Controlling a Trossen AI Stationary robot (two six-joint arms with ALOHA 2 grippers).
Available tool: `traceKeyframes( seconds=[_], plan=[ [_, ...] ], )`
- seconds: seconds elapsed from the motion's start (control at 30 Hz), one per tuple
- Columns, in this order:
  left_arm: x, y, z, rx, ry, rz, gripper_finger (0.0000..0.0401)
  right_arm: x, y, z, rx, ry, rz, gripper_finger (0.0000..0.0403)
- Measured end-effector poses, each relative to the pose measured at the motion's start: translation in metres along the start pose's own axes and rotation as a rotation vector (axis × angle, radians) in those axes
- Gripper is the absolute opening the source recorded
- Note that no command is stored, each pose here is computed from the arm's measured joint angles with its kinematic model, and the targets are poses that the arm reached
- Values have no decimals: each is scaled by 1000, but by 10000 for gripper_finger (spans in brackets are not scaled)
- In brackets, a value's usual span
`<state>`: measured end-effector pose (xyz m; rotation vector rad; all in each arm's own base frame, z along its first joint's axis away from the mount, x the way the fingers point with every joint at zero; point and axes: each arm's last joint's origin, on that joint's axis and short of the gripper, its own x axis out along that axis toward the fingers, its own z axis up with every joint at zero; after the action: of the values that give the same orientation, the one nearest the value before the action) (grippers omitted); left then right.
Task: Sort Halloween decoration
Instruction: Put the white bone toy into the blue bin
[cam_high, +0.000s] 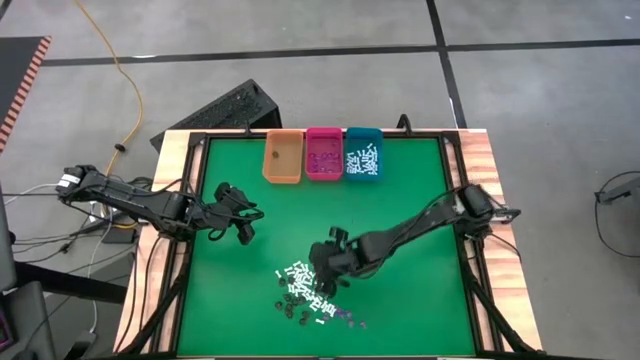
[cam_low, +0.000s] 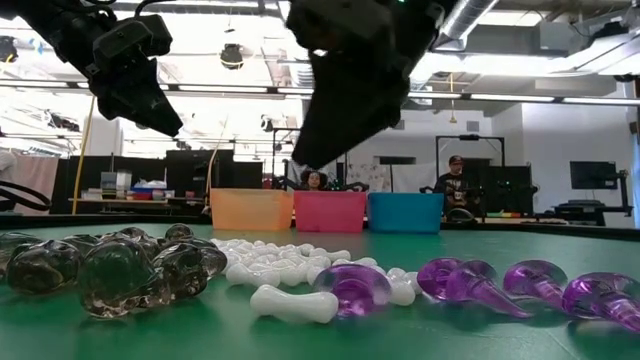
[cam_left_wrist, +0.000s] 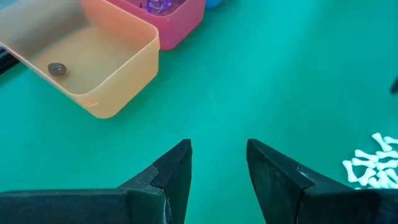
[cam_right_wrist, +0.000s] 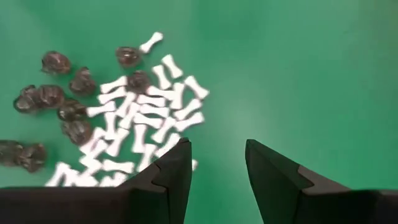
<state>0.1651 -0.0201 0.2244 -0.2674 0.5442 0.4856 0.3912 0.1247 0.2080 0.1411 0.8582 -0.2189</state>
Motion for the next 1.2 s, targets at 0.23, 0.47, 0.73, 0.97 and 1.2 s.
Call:
traceKeyframes(
  seconds=[0.23,0.47,0.73,0.97,1.2],
  plan=[
    [0,0,-1,-18,13,-12,144,12,21,3,107,123,-65,179],
    [0,0,-1,-31,20,-17,144,22,33,6,254,174,-81,179],
    [0,-1,-2,-32,30,-31,144,34,43,-16,323,290,-113,179],
    [0,-1,-1,-31,29,-32,144,35,41,-17,331,285,-126,179],
    [0,-1,-2,-30,30,-31,144,24,35,-20,308,315,-204,179]
  ],
)
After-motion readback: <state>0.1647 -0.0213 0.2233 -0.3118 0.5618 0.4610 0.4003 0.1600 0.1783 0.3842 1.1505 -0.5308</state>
